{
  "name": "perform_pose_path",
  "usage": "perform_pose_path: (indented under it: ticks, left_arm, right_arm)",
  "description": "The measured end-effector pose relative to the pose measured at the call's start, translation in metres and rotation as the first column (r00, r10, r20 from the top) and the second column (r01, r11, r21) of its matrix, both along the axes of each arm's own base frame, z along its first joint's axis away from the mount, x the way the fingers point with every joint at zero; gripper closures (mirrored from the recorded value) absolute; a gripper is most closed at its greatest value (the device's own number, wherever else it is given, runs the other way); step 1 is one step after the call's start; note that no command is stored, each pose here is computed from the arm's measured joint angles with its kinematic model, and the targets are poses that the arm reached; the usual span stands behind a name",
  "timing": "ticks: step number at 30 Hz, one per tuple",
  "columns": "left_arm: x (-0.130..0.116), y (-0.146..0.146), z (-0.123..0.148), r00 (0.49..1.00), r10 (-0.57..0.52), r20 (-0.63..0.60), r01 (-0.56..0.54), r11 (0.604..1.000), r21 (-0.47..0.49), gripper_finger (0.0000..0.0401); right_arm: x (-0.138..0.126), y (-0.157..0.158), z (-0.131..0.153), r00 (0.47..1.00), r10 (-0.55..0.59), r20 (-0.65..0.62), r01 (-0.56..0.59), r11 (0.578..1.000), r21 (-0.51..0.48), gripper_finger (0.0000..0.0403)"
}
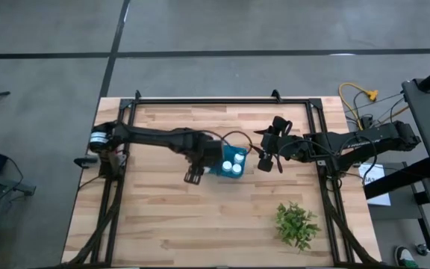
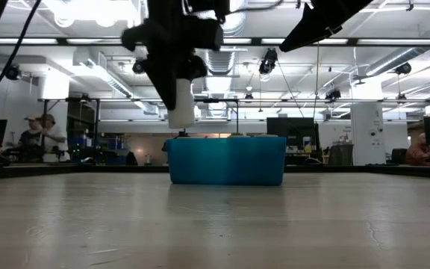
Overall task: Pick and place pill bottles into a basket
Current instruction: Put the white pill bottle into the blue bin
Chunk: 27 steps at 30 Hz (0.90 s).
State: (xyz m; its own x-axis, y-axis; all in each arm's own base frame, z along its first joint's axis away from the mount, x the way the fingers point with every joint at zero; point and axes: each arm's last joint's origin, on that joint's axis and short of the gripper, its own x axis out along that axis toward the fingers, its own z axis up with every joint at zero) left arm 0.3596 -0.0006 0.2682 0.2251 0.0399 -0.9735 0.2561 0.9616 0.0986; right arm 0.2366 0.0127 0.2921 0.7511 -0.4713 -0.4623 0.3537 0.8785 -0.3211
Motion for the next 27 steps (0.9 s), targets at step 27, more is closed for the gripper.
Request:
perform_pose_path:
  ticks: [27]
  left_arm:
    - [0.066, 0.036, 0.01, 0.996, -0.047, -0.073, 0.053, 0.995, 0.087, 0.0244]
  right_arm:
    - [-0.005, -0.001, 0.001, 1.0, -0.004, -0.028, 0.003, 1.0, -0.02, 0.0177]
